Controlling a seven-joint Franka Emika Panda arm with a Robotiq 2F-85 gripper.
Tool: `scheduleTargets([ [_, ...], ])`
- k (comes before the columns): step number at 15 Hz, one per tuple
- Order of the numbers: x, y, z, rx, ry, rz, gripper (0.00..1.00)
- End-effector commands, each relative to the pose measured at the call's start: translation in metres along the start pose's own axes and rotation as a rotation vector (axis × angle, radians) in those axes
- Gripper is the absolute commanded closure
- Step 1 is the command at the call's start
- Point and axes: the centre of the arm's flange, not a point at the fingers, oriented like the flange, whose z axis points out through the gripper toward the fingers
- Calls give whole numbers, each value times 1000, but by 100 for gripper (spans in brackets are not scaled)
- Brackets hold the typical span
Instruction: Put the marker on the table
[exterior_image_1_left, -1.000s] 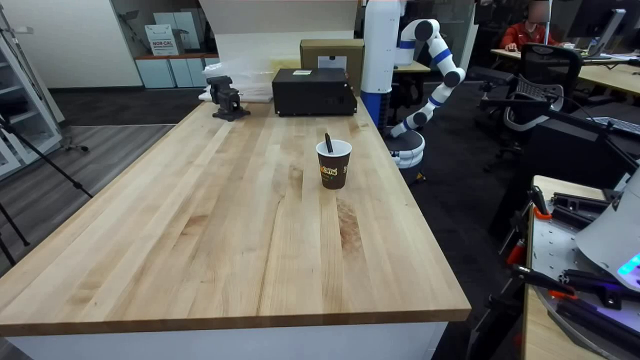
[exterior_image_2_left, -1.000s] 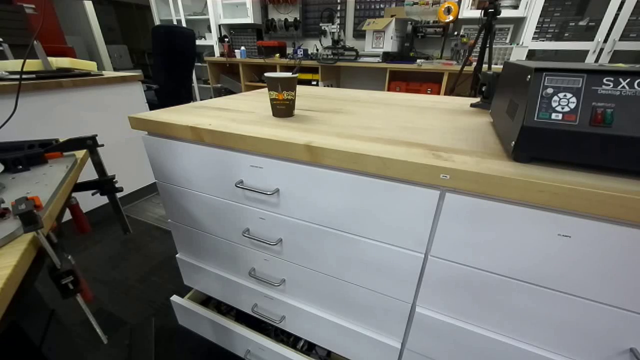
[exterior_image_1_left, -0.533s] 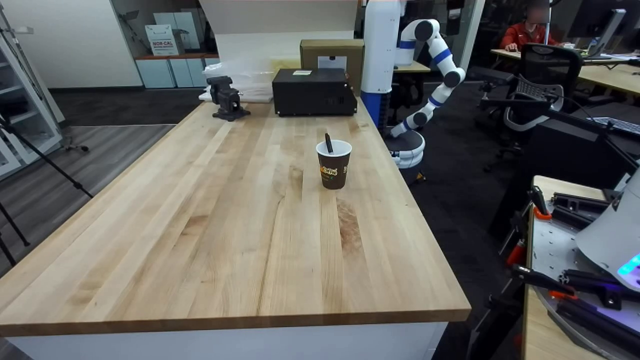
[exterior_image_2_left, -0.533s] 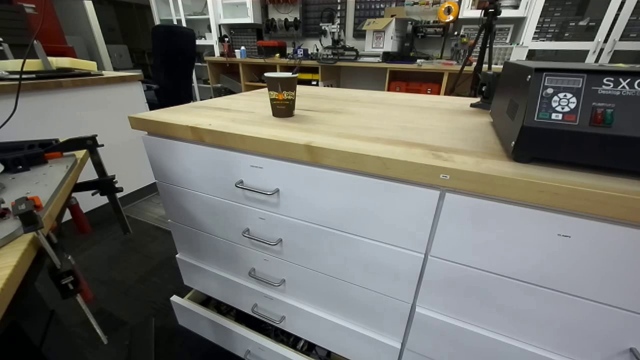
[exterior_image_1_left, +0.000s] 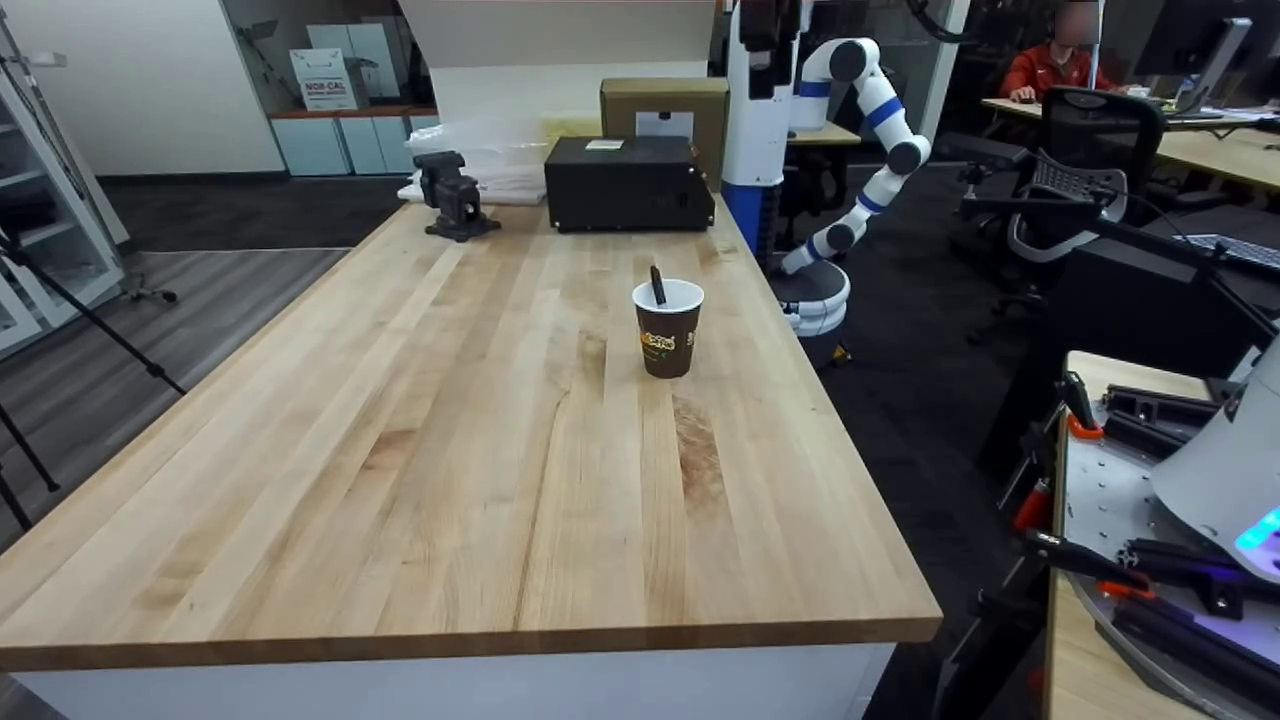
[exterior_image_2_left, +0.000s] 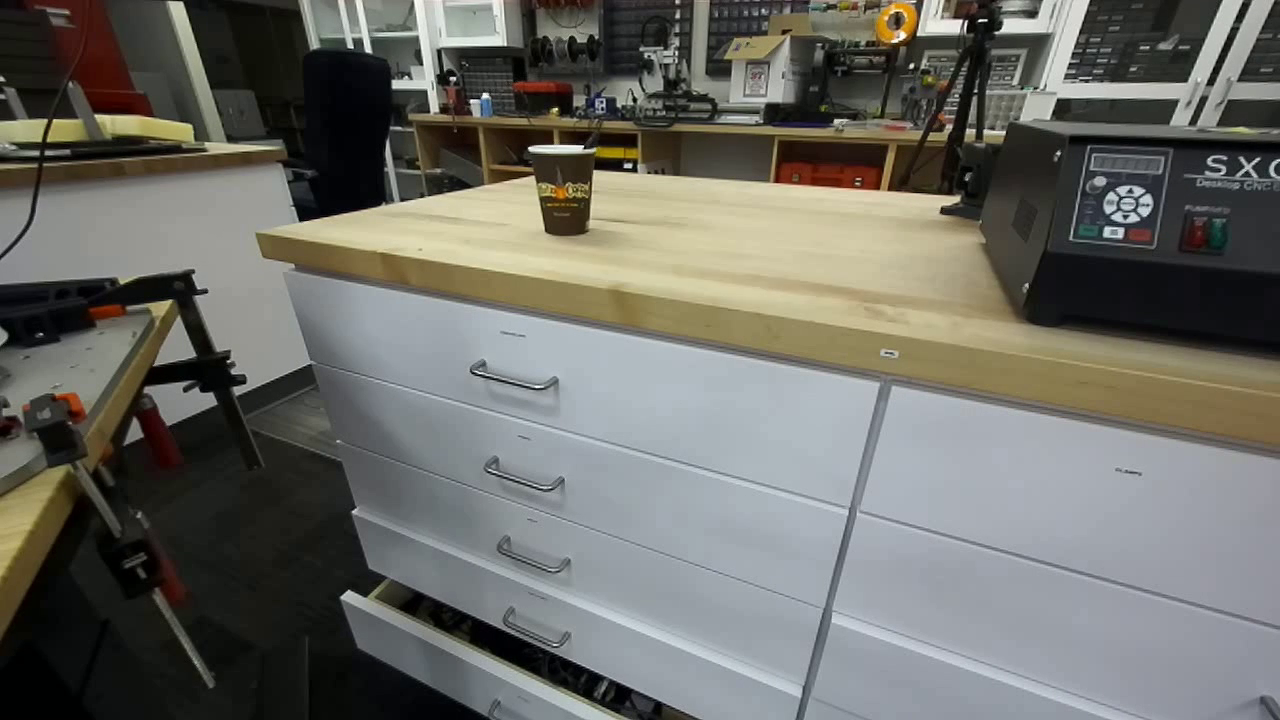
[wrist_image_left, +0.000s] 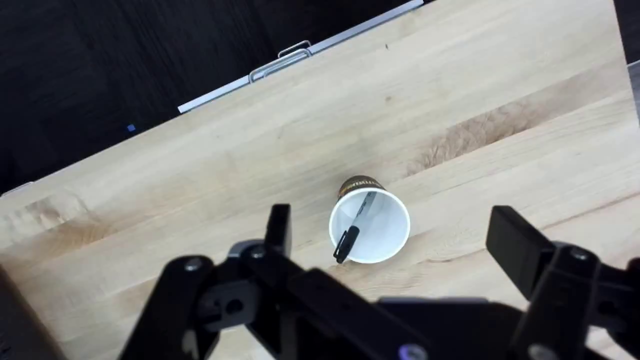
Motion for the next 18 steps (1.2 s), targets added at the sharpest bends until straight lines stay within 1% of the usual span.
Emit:
scheduleTargets([
  [1, 66, -8, 0, -29, 5, 16, 0],
  [4, 101, -16, 17, -53, -2, 16, 0],
  [6, 119, -24, 33, -57, -16, 13, 0],
  [9, 139, -36, 58, -65, -39, 21, 0],
  [11, 148, -41, 76, -57, -57, 22, 0],
  [15, 148, -36, 113, 24, -94, 28, 0],
  [18, 137, -19, 135, 106, -112, 63, 0],
])
